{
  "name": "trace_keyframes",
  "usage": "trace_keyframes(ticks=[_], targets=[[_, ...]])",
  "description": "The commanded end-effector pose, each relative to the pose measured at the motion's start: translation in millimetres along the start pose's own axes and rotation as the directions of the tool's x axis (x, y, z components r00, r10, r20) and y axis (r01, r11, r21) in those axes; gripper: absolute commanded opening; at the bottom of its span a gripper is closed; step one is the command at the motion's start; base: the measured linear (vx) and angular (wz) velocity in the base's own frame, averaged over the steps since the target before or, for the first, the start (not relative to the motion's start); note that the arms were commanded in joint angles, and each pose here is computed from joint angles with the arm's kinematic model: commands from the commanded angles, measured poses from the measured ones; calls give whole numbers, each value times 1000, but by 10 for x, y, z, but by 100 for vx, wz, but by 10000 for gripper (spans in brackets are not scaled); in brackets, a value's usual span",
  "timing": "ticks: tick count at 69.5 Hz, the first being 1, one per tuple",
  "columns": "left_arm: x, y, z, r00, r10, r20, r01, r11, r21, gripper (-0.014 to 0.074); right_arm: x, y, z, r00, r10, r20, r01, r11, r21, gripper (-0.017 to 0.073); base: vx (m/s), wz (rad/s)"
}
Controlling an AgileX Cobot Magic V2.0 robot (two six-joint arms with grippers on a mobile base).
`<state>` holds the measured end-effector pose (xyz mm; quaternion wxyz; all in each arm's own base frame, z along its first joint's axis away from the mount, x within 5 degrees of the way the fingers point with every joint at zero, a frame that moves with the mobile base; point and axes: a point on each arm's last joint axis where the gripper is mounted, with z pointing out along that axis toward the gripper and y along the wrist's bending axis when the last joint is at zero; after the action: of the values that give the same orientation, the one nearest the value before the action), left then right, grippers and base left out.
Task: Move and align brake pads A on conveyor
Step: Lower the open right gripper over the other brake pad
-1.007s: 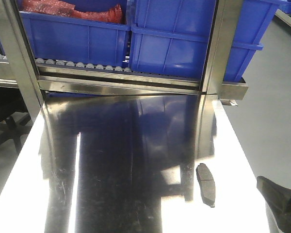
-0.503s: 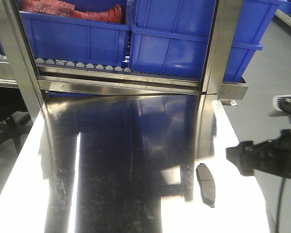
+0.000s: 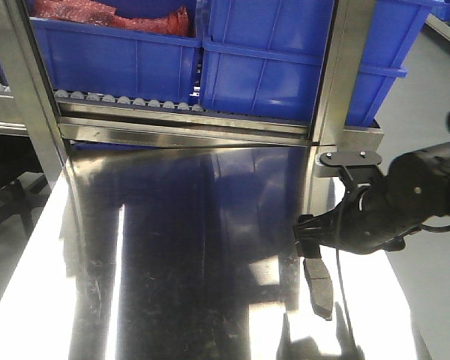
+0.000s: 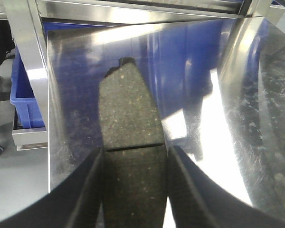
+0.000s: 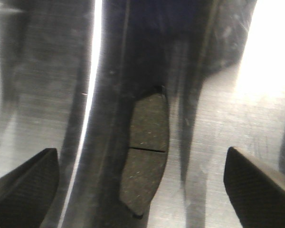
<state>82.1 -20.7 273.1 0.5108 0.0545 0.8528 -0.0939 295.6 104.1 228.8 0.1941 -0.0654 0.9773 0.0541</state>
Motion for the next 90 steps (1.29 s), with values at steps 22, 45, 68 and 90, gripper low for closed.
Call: trace_keyframes(ticks=[22,45,68,90], targets=[[-161,-30,-41,994,-3,110,0,1000,25,209,-103,8,358,998,-14,-64,16,999,31,605,0,0],[-161,-30,-41,994,-3,110,0,1000,25,209,-82,3,510,995,-18,-98,21,999,36,582,0,0],[-161,-30,-41,994,-3,110,0,1000,25,209,-84,4,543,995,-21,-97,25,999,36,539,0,0],[-161,-30,-41,994,-3,110,0,1000,25,209,-79,2,564,994,-26,-104,30,999,37,487,0,0]])
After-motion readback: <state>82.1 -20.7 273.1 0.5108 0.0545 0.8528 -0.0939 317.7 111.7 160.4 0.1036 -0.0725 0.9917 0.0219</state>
